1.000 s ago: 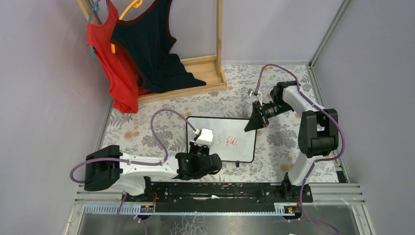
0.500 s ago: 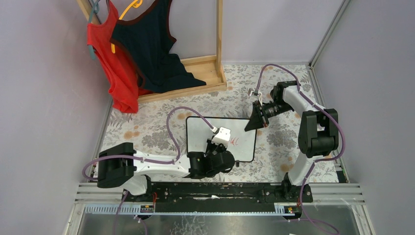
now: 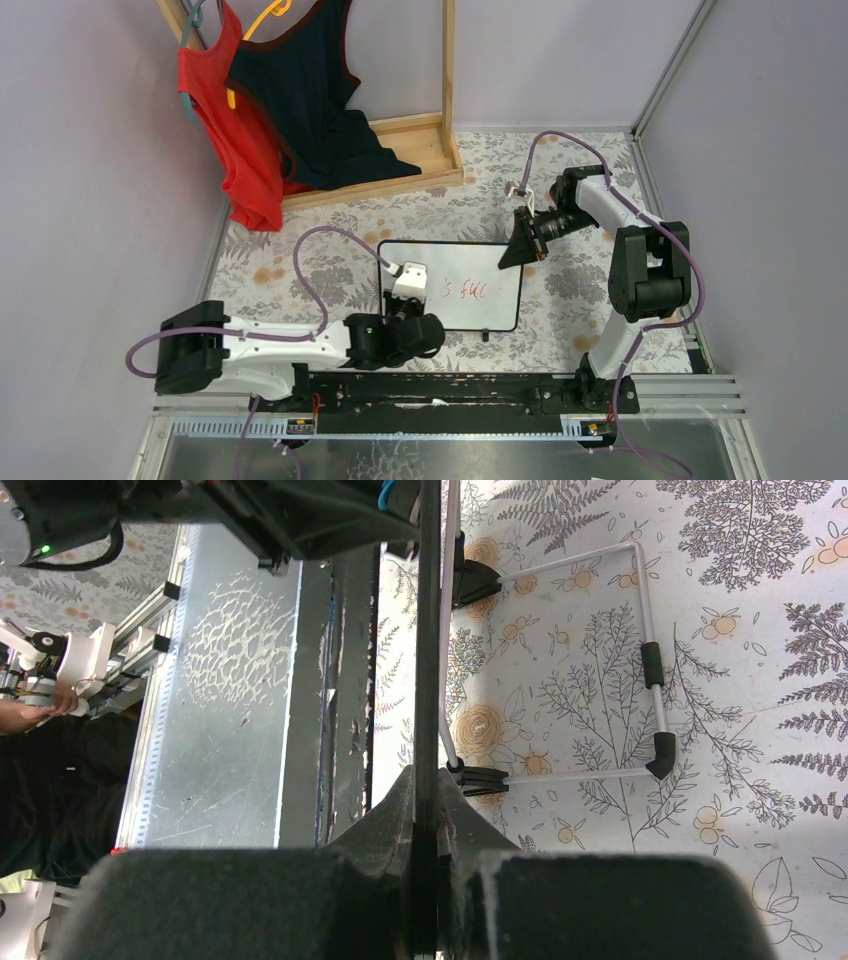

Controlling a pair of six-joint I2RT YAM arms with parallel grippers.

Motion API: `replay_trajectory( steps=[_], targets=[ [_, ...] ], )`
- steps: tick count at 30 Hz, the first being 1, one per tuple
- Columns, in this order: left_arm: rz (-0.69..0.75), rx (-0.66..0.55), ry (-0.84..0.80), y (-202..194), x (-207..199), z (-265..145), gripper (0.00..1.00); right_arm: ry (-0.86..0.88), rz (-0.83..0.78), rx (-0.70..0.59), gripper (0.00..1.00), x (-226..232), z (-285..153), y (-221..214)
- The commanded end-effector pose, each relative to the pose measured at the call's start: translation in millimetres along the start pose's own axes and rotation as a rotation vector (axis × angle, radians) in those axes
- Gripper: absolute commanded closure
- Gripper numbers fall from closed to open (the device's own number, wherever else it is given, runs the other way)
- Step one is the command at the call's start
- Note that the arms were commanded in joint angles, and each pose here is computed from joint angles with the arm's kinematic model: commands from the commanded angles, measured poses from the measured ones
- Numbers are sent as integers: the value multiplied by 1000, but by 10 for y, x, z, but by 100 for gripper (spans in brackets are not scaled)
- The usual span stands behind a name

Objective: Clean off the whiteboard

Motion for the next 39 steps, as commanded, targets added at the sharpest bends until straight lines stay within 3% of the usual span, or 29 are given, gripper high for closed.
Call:
replay_trajectory(
  steps=[1,6,15,24,39],
  targets=[
    [-15,4,141,-117,362,-81,100,52,69,-9,100,124,54,28],
    [-27,-6,153,-102,452,-128,100,52,72,-8,100,117,55,28],
    [73,45,192,-263,221,59,100,50,70,-9,100,134,49,32],
    [0,-5,33,-94,-135,87,100,51,75,-8,100,128,53,29],
    [53,-75,-138,289,-892,292,100,52,77,-5,100,111,56,22]
  ],
)
Point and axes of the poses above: each gripper's point midway between its finger pads, its own z axis out along the fingers, its own x axis along the line the jaws close on, y = z × x, the point moved 10 cm from there along -z, back along the fingers, and after that the axes turned 7 degrees about z, right-handed, at the moved point
